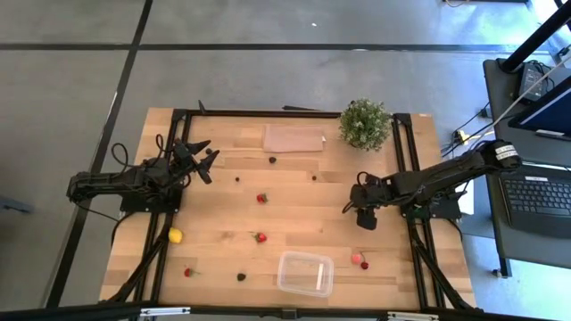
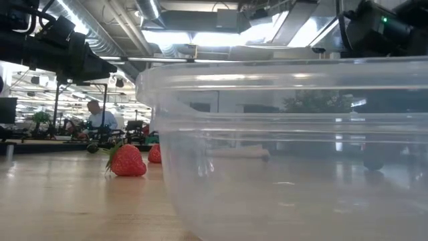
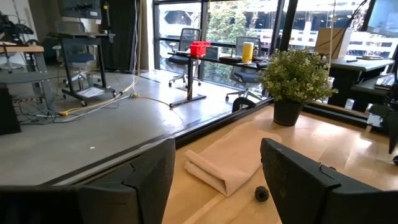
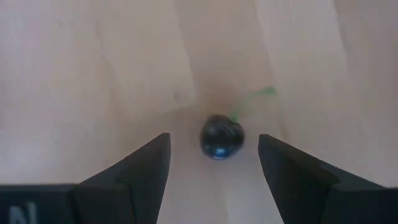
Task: Pick and placing Produce into tupperware
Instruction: Put the bottom black cherry into the transparent container, then put the peach into the transparent container
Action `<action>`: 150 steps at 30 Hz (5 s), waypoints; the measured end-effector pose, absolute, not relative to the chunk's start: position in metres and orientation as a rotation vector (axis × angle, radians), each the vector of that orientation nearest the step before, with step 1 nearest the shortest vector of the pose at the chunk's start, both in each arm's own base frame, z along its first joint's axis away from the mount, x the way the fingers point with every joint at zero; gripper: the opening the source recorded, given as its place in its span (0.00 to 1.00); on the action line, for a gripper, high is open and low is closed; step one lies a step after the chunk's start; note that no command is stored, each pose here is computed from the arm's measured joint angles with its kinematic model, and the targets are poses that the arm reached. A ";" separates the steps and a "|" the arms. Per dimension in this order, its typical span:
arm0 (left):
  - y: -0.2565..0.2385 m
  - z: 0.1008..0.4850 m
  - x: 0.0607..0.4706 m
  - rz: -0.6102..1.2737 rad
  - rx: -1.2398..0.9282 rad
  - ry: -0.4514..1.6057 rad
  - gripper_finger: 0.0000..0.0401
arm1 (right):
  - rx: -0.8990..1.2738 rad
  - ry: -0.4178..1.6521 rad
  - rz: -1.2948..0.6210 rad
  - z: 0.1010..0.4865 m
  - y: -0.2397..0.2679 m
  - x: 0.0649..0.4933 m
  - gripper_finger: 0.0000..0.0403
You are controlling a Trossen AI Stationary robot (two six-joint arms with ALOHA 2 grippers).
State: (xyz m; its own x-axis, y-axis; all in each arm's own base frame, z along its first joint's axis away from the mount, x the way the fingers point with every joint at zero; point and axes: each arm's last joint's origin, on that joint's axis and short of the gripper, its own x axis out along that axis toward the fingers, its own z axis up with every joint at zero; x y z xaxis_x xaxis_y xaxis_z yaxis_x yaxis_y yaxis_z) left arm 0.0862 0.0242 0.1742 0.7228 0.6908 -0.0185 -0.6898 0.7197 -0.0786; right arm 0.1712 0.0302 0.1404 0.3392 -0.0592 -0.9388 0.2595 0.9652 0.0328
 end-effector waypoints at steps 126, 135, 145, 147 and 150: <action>0.024 0.175 0.086 0.756 -0.083 -0.015 0.57 | -0.260 1.168 0.121 0.298 0.219 0.269 0.56; 0.024 0.174 0.086 0.763 -0.082 -0.014 0.57 | 0.010 1.185 -0.096 0.266 0.193 0.203 0.56; 0.024 0.174 0.086 0.763 -0.082 -0.013 0.57 | 0.235 1.184 -0.180 0.202 0.188 0.183 0.56; 0.024 0.174 0.086 0.763 -0.082 -0.013 0.57 | 0.225 1.180 -0.124 0.193 0.188 0.183 0.56; 0.024 0.174 0.086 0.763 -0.082 -0.013 0.57 | 0.217 1.166 -0.077 0.183 0.188 0.182 0.56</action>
